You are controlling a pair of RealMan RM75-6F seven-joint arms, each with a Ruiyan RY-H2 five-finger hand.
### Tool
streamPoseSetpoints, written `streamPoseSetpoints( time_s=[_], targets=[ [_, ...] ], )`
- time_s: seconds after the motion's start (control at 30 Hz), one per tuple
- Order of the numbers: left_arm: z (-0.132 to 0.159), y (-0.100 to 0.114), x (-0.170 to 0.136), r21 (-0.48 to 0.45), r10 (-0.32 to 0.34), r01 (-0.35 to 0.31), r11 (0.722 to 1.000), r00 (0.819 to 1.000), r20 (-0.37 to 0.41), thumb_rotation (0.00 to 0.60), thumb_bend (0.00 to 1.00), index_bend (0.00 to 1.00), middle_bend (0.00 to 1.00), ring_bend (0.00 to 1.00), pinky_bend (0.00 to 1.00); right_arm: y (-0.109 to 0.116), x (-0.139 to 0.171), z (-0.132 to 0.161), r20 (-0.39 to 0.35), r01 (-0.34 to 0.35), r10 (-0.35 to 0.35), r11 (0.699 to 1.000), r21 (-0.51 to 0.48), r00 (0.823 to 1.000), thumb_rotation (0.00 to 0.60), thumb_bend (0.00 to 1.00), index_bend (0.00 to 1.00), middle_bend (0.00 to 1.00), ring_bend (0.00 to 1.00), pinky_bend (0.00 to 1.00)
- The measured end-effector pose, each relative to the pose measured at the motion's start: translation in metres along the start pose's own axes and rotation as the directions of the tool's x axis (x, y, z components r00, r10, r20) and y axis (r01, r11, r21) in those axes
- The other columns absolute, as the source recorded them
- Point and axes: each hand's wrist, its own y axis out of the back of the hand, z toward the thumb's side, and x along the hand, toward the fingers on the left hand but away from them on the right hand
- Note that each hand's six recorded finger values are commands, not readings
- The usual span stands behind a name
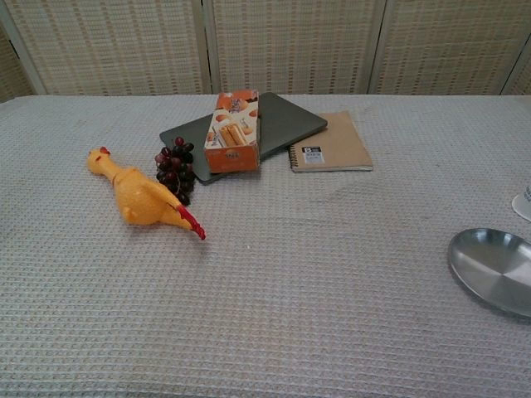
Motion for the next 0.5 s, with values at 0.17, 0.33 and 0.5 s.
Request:
streamPoseSetpoints(
  time_s=[0.17, 0.33, 0.5],
  targets=[
    [0.002, -0.001, 0.000, 0.000, -0.002, 0.002, 1.000, 1.000, 0.004, 0.600, 0.40, 0.00, 0.00, 0.00, 0.08, -0.008, -0.002, 0.001, -0.015, -0.030, 0.030, 1.000, 0.008, 0.999, 0.338, 0.13, 0.02, 0.00, 0.00, 0.00],
    [0.002, -0.002, 0.002, -0.005, -0.011, 0.011, 1.000, 1.000, 0.009, 0.600, 0.40, 0.00, 0.00, 0.00, 0.08, -0.020, -0.004, 0.002, -0.011, -0.067, 0.067, 0.997, 0.030, 0.998, 0.351, 0.16, 0.14, 0.00, 0.00, 0.00],
    [0.000, 0.000, 0.002, -0.012, -0.008, 0.008, 1.000, 1.000, 0.008, 0.600, 0.40, 0.00, 0.00, 0.00, 0.08, -0.036, -0.012, 0.002, -0.003, -0.097, 0.097, 0.993, 0.060, 0.995, 0.445, 0.20, 0.24, 0.00, 0.00, 0.00]
  ],
)
